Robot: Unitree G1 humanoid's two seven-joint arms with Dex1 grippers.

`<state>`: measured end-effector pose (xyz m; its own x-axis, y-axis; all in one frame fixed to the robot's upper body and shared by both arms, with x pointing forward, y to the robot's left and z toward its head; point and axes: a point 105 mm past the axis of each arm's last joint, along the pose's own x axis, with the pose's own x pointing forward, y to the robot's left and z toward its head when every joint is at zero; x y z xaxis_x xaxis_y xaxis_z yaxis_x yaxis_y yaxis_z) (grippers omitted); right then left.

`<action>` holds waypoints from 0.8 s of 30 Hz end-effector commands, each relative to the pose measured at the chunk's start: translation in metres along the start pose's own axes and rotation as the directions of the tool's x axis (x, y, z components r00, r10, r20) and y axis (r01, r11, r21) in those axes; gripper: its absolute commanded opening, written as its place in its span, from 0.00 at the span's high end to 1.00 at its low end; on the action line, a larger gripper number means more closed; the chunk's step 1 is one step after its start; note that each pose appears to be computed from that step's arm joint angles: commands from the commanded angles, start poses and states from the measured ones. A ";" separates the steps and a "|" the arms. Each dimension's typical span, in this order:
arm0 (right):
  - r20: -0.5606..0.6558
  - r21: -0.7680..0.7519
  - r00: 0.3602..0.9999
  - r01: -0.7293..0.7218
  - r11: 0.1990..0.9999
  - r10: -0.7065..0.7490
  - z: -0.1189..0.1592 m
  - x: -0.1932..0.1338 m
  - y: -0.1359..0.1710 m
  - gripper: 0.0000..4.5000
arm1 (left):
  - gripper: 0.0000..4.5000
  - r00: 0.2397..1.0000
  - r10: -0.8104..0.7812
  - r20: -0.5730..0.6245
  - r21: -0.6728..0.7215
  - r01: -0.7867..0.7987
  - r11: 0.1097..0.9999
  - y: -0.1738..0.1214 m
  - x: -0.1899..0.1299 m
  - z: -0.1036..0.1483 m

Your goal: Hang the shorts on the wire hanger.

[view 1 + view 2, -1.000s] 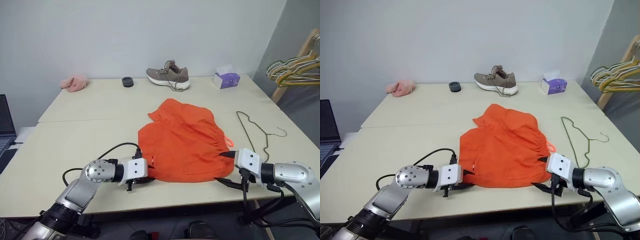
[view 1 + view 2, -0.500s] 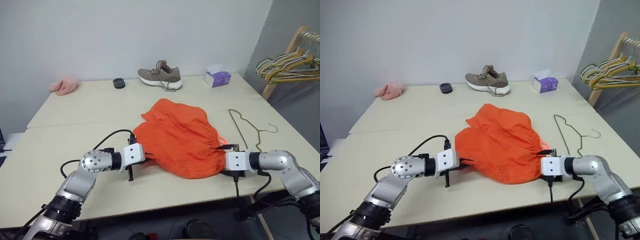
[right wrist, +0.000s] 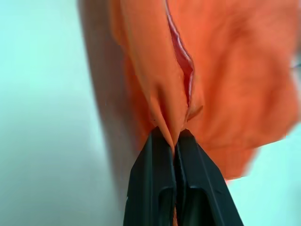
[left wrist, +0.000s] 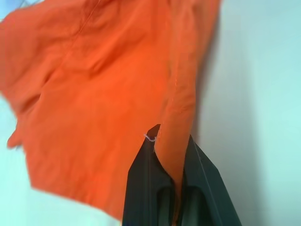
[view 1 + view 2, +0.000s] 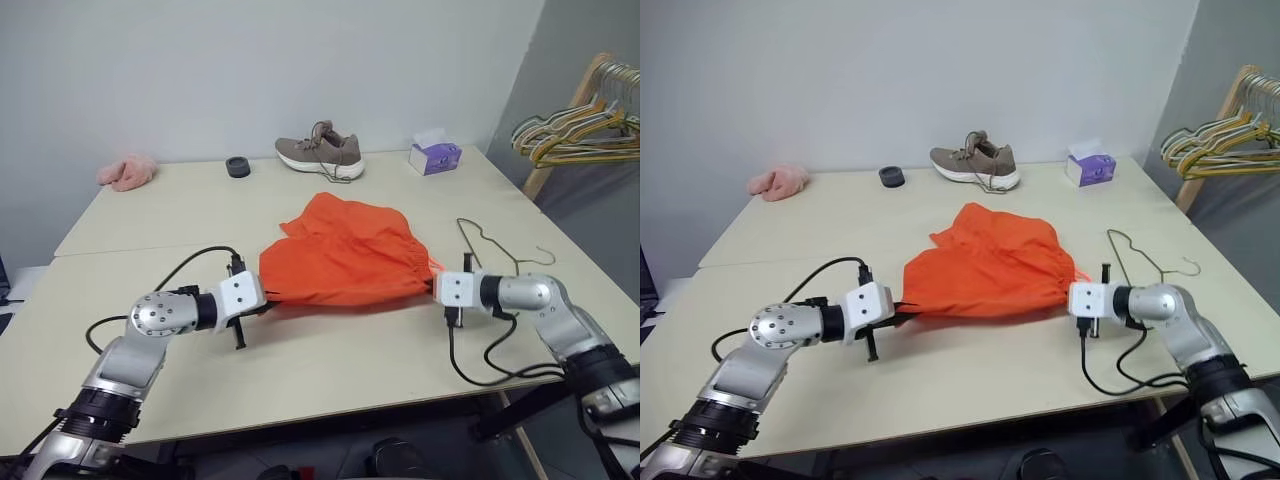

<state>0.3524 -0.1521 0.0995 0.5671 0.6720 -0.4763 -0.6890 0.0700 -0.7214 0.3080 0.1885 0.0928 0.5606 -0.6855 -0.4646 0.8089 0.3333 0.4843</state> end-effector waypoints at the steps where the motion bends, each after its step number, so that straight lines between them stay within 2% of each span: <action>1: 0.063 -0.035 0.990 0.129 0.991 -0.127 0.017 -0.007 -0.045 0.99 | 1.00 0.990 0.140 0.033 0.017 -0.141 0.990 0.040 -0.020 0.013; 7: 0.061 0.049 0.995 0.075 0.996 -0.078 0.028 0.000 -0.090 0.99 | 1.00 0.975 0.209 0.079 -0.116 -0.199 0.973 0.084 -0.012 0.032; 10: 0.011 -0.043 0.976 0.218 0.975 -0.218 0.043 0.007 -0.145 0.99 | 1.00 0.903 0.423 0.075 -0.077 -0.418 0.905 0.148 -0.010 0.051; 12: 0.020 -0.167 0.898 0.437 0.884 -0.440 0.075 -0.001 -0.201 0.99 | 1.00 0.745 0.656 0.122 -0.033 -0.657 0.753 0.209 -0.033 0.090; 13: 0.063 -0.234 0.831 0.551 0.801 -0.553 0.100 -0.012 -0.230 0.99 | 1.00 0.636 0.752 0.173 0.017 -0.765 0.643 0.236 -0.057 0.117; 16: 0.184 -0.354 0.691 0.710 0.609 -0.699 0.148 -0.038 -0.268 0.99 | 1.00 0.434 0.846 0.309 0.138 -0.901 0.411 0.265 -0.108 0.169; 17: 0.216 -0.380 0.661 0.735 0.562 -0.718 0.158 -0.043 -0.274 0.99 | 1.00 0.395 0.850 0.347 0.172 -0.918 0.357 0.268 -0.120 0.181; 18: 0.297 -0.417 0.589 0.788 0.453 -0.751 0.180 -0.058 -0.284 0.99 | 1.00 0.329 0.836 0.439 0.288 -0.933 0.216 0.269 -0.143 0.209; 19: 0.367 -0.440 0.531 0.822 0.361 -0.763 0.196 -0.071 -0.289 0.99 | 1.00 0.290 0.807 0.514 0.376 -0.922 0.092 0.266 -0.160 0.230; 20: 0.412 -0.449 0.495 0.841 0.302 -0.765 0.205 -0.078 -0.291 0.99 | 1.00 0.275 0.782 0.560 0.427 -0.904 0.012 0.262 -0.168 0.241; 21: 0.452 -0.459 0.471 0.851 0.255 -0.757 0.211 -0.082 -0.290 0.99 | 1.00 0.286 0.749 0.597 0.501 -0.863 -0.070 0.257 -0.172 0.249; 24: 0.511 -0.484 0.478 0.847 0.220 -0.715 0.211 -0.076 -0.279 0.99 | 1.00 0.329 0.696 0.638 0.599 -0.780 -0.180 0.249 -0.171 0.249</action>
<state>0.4168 -0.0710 0.4346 0.5929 0.6197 0.5142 0.4960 0.2220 -0.8395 0.3773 0.2346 0.4713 0.6777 -0.3553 0.6438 -0.6386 0.1496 0.7548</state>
